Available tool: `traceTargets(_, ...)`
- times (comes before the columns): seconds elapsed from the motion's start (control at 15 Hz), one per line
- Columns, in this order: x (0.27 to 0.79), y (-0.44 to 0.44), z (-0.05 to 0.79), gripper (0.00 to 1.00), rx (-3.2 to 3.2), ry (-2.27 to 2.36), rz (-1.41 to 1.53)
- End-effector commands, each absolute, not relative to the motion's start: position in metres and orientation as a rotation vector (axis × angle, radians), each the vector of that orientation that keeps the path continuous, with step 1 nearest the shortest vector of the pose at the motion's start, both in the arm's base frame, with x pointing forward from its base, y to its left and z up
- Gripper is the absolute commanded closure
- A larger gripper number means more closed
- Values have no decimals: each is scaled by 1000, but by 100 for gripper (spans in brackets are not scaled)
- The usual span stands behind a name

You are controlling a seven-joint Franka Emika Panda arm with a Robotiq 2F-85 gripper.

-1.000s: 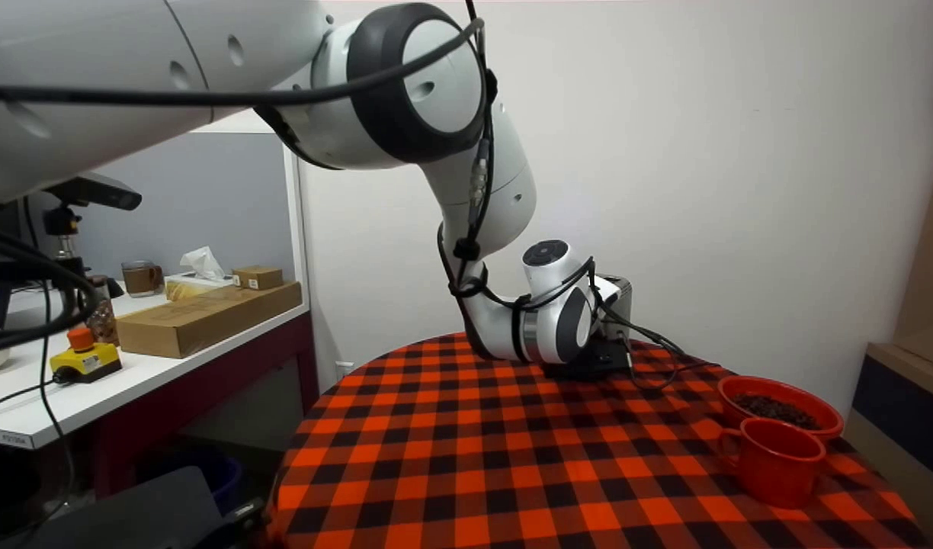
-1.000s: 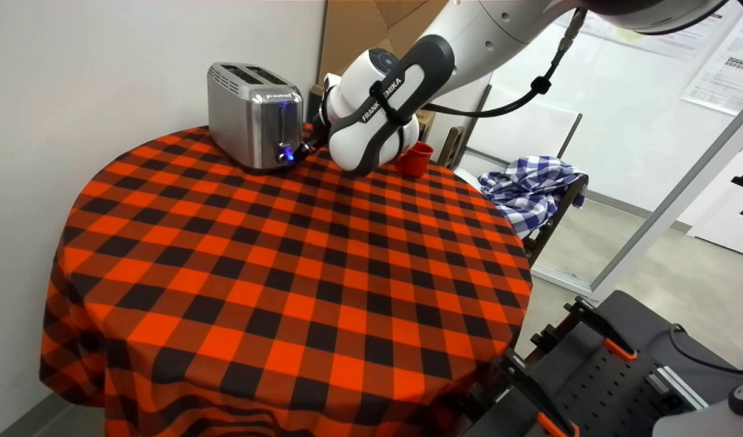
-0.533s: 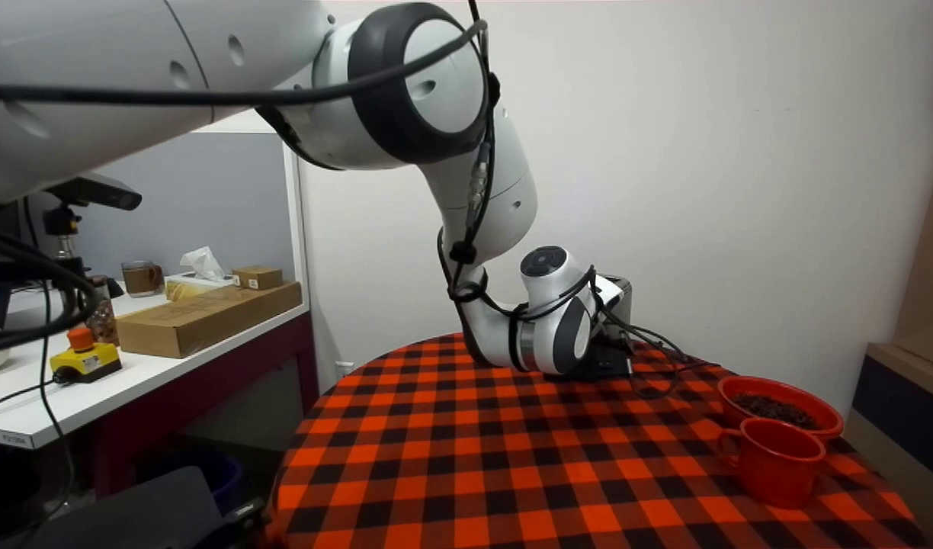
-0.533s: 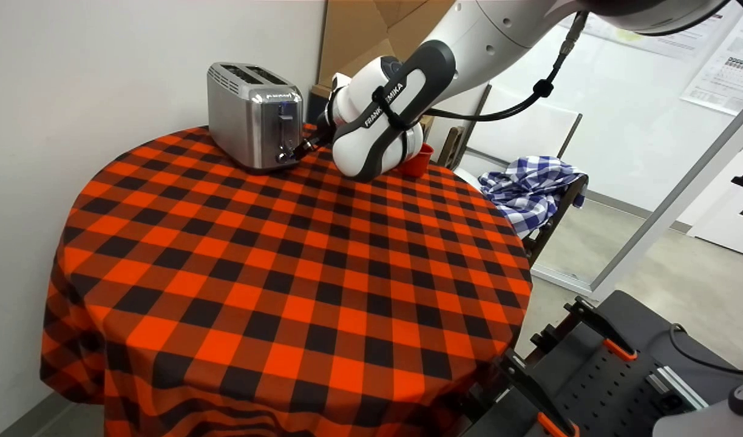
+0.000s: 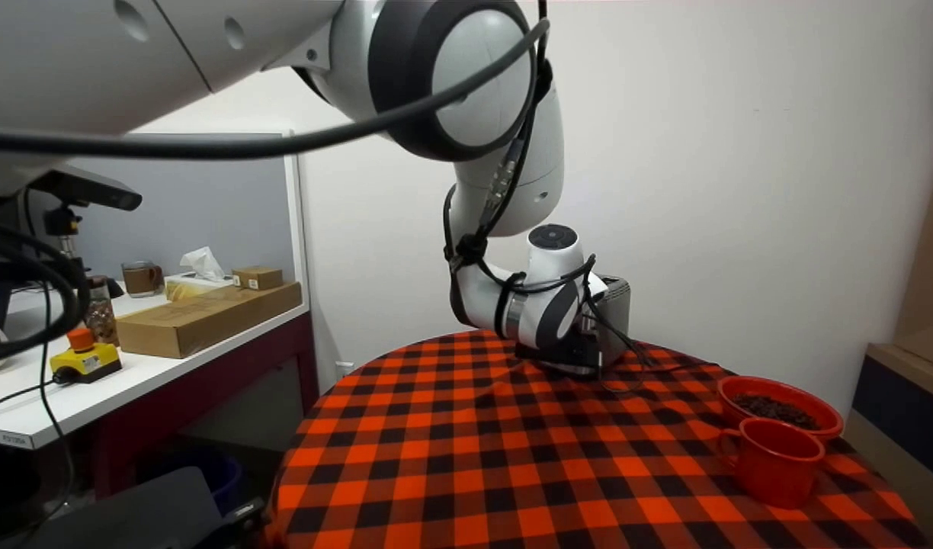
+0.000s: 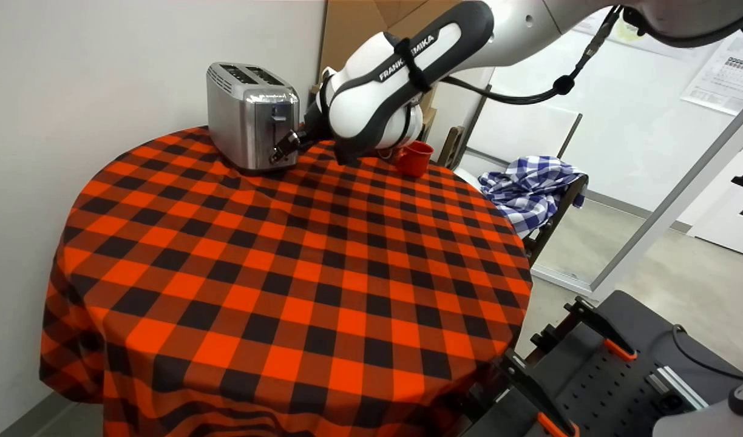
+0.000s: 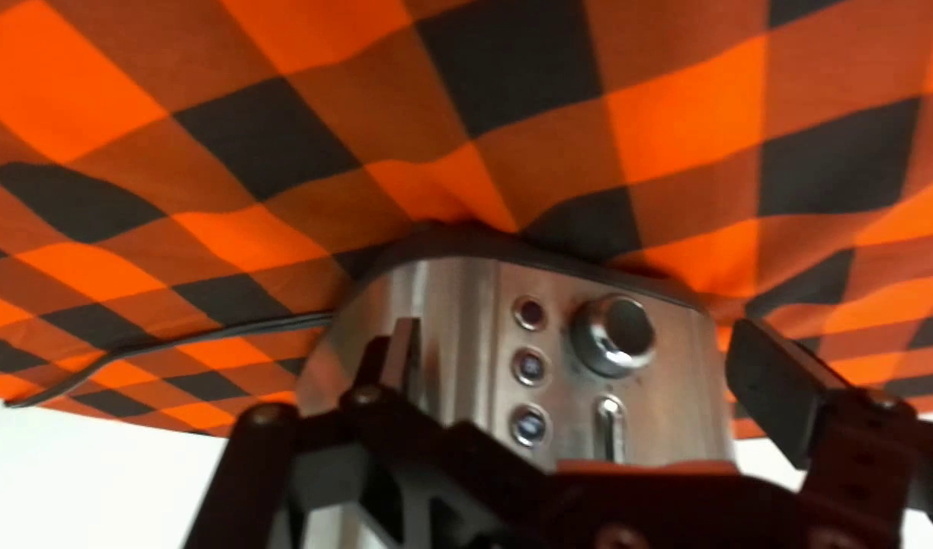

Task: Switch off the toaster

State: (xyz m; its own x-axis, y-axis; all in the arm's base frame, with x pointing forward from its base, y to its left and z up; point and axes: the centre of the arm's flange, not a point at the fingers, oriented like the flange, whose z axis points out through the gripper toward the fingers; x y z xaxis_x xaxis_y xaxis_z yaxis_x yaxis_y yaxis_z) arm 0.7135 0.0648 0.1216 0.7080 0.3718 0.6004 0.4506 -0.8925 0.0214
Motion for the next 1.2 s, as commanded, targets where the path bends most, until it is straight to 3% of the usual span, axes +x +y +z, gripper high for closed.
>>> traceTargets(0.0, 692, 53, 164, 0, -2694, -698, -709)
traceTargets(0.6, 618, 57, 225, 0, -2752, -525, -59)
traceTargets(1.13, 533, 47, 294, 0, -3097, -302, -8)
